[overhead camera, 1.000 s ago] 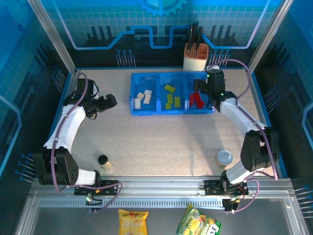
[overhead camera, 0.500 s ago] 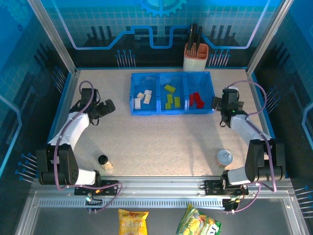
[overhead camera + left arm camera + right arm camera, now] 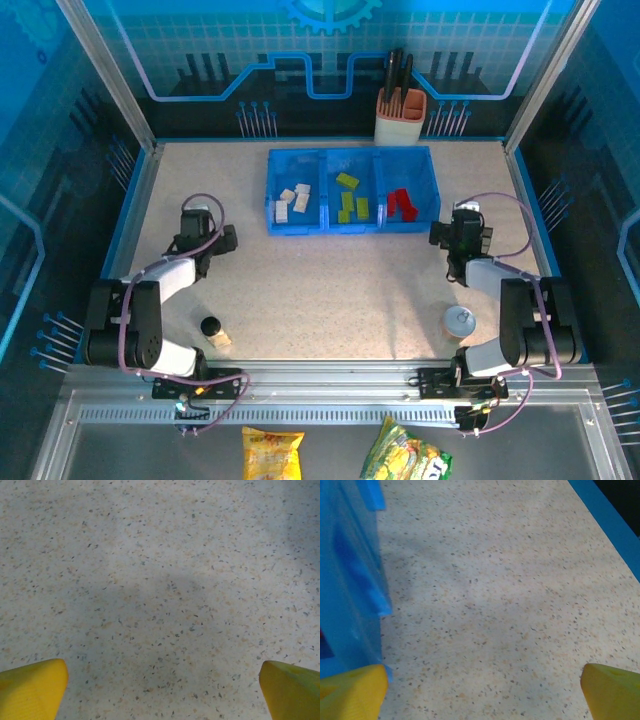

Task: Sort the legos into containers by color
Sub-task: Reset both arms

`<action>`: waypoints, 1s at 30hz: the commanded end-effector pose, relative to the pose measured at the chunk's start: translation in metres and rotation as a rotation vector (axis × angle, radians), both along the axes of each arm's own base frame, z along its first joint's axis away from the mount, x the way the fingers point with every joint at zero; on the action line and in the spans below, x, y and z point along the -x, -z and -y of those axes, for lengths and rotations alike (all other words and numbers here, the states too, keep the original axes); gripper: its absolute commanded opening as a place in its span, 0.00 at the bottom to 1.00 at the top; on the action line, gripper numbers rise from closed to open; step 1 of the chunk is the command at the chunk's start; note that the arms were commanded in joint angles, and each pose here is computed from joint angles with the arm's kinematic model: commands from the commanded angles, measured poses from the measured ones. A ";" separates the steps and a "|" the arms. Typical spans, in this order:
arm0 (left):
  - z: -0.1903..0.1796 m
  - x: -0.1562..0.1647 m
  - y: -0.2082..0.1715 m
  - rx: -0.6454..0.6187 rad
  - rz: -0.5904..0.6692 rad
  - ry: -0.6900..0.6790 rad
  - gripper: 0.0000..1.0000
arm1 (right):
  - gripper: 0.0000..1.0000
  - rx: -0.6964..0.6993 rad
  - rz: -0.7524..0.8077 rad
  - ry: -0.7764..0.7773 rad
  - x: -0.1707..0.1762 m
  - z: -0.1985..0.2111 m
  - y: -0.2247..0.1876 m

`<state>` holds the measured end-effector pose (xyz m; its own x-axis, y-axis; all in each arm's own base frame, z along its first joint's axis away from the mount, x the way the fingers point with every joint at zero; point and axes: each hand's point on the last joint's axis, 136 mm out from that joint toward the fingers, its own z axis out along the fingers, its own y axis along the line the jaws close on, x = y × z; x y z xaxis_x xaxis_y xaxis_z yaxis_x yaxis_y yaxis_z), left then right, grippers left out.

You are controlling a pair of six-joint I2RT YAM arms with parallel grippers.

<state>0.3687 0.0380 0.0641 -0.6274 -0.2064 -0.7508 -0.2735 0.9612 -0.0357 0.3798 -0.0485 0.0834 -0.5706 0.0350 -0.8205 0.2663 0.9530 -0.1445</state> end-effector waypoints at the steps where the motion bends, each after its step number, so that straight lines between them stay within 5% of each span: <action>1: 0.017 -0.026 -0.041 -0.015 0.256 0.118 0.99 | 1.00 0.003 0.124 -0.110 -0.014 -0.019 -0.026; 13: 0.049 -0.028 -0.033 0.037 0.412 0.299 0.99 | 1.00 -0.097 0.350 -0.417 -0.006 -0.072 -0.022; 30: 0.048 -0.030 -0.032 0.025 0.398 0.289 0.99 | 1.00 -0.046 0.257 -0.386 -0.020 -0.076 -0.015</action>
